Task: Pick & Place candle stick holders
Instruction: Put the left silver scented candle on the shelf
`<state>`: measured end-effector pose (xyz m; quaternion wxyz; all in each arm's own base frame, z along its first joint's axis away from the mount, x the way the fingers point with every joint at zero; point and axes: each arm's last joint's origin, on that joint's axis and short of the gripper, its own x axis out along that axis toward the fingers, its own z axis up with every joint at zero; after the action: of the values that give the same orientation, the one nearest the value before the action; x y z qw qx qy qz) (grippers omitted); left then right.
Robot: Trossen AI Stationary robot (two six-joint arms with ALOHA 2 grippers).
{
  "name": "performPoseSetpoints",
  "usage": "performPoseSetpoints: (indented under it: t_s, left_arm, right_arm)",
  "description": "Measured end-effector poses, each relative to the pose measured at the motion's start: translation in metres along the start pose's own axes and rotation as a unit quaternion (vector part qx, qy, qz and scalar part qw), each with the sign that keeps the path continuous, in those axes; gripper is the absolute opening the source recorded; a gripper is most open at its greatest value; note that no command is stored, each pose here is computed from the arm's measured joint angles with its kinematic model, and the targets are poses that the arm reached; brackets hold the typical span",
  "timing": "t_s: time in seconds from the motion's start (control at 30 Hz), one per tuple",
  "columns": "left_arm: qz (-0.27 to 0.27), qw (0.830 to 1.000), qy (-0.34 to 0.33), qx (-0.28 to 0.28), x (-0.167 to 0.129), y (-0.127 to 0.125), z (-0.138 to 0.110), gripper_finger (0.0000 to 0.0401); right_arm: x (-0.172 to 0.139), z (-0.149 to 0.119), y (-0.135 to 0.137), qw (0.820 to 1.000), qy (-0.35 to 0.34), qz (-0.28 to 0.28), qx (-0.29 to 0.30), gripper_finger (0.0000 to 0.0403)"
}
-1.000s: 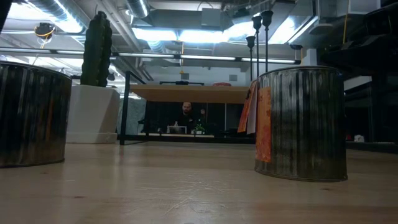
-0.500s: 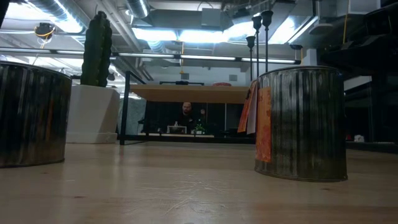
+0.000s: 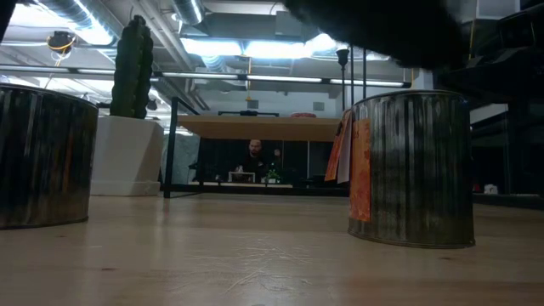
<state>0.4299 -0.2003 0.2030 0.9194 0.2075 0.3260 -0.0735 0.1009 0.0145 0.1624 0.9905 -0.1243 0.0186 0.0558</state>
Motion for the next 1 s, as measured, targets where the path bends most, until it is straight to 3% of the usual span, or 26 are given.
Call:
performPoseSetpoints:
  t_s: [0.23,0.47,0.77,1.0]
  left_arm:
    - [0.0,1.0,0.013,0.003,0.012,-0.005,-0.008,0.0271]
    - [0.001,1.0,0.019,0.003,0.012,-0.004,-0.009,0.0235]
    - [0.011,0.996,0.066,-0.066,0.014,0.011,-0.019,0.0189]
    - [0.06,0.994,0.079,-0.04,0.014,0.013,-0.021,0.0149]
  right_arm:
    - [0.0,0.0,0.0,1.0,0.0,0.0,0.0,0.01]
    - [0.0,0.0,0.0,1.0,0.0,0.0,0.0,0.01]
    - [0.0,0.0,0.0,1.0,0.0,0.0,0.0,0.01]
    - [0.0,0.0,0.0,1.0,0.0,0.0,0.0,0.01]
